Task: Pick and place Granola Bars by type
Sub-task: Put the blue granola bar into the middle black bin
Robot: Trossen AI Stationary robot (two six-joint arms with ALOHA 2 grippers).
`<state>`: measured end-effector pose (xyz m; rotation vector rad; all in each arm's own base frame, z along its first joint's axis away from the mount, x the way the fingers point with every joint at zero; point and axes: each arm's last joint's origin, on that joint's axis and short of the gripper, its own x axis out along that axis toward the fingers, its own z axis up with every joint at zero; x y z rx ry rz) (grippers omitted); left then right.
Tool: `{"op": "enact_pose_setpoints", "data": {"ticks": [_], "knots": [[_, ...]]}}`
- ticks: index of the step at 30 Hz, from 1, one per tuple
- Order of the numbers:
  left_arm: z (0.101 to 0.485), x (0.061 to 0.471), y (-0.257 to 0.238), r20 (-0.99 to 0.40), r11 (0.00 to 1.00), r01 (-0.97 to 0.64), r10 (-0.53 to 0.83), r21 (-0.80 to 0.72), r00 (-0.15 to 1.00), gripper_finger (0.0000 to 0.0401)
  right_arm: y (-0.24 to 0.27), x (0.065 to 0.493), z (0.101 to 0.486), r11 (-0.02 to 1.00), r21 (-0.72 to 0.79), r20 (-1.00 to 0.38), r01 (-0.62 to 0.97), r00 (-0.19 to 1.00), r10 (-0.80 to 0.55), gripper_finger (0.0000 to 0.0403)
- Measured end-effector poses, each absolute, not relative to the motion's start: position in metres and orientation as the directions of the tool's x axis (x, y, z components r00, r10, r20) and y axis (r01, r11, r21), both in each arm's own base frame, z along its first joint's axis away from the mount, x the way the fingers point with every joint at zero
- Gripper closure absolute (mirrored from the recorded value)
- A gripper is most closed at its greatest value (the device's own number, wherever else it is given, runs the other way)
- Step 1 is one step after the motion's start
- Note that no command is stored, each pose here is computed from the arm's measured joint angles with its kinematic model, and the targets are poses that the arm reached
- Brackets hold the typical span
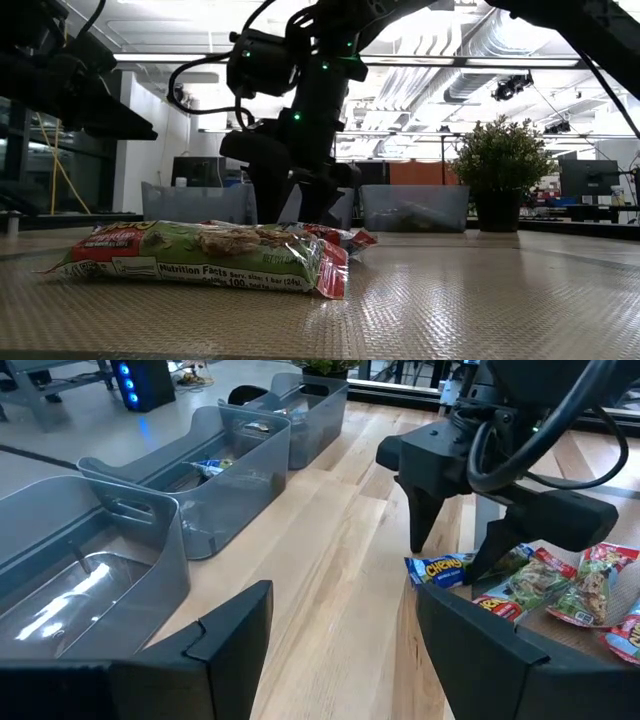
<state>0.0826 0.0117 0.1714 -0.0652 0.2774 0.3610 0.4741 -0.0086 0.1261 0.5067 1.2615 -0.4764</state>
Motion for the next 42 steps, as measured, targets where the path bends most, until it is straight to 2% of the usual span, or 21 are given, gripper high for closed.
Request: {"op": "enact_pose_setpoints", "data": {"ticks": [25,42], "knots": [[0.171,0.083,0.012,-0.279,0.934,-0.357,0.339,-0.014,0.898,0.0158,-0.002,0.479,0.127,0.792,0.158,-0.956,0.589,0.293,-0.027,0.0118],[0.171,0.083,0.012,-0.279,0.934,-0.357,0.339,-0.014,0.898,0.0158,0.005,0.479,0.127,0.802,0.143,-0.956,0.580,0.290,-0.039,0.0198]]}}
